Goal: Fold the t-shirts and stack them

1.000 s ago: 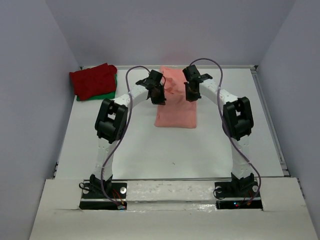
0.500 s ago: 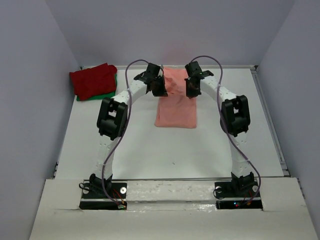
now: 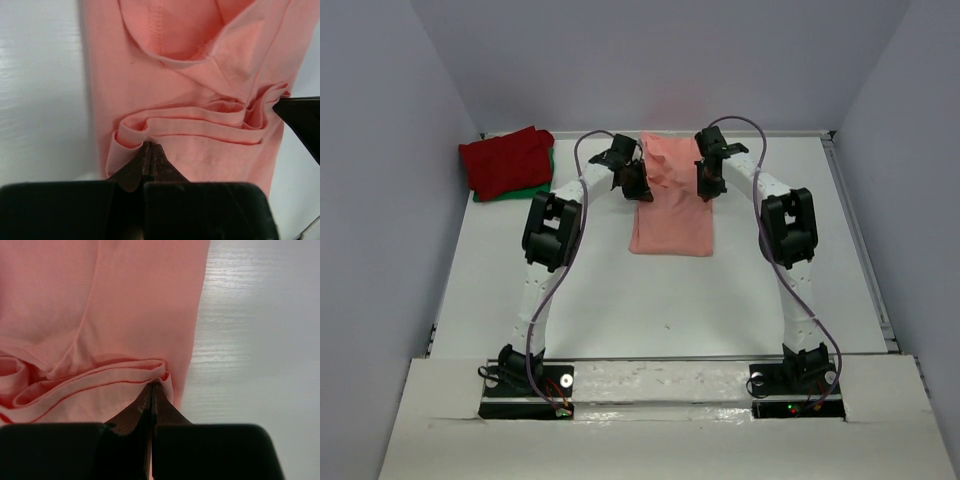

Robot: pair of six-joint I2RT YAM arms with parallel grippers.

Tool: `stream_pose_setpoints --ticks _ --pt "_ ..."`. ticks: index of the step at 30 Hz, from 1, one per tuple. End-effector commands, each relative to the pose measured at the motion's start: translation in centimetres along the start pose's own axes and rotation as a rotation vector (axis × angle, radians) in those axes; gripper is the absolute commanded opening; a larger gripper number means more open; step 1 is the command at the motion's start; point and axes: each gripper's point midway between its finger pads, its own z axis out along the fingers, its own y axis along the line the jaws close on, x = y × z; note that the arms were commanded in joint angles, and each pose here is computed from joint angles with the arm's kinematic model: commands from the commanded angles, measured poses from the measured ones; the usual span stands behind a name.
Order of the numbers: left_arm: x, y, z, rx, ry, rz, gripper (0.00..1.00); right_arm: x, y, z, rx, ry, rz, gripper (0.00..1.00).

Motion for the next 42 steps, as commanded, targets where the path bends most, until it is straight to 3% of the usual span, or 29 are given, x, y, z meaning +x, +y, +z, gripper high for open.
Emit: stream_pose_setpoints --ticks 1,22,31,42 --pt "-0.2 0.2 0.3 0.01 0.014 -0.03 0.0 0.8 -0.8 0.7 0.037 0.03 -0.007 0.0" --pt "3.6 8.7 -4.3 -0.328 -0.023 -0.171 0.0 8.9 -2.0 1.9 0.051 0.171 0.067 0.0" --pt "4.9 9.0 -4.2 -0.322 -0.008 -0.169 0.0 11.1 -2.8 1.7 0.064 0.2 0.056 0.0" --pt "9.1 10.7 -6.1 -0.373 -0.01 -0.229 0.0 13.5 -3.4 0.8 0.062 0.219 0.082 0.0"
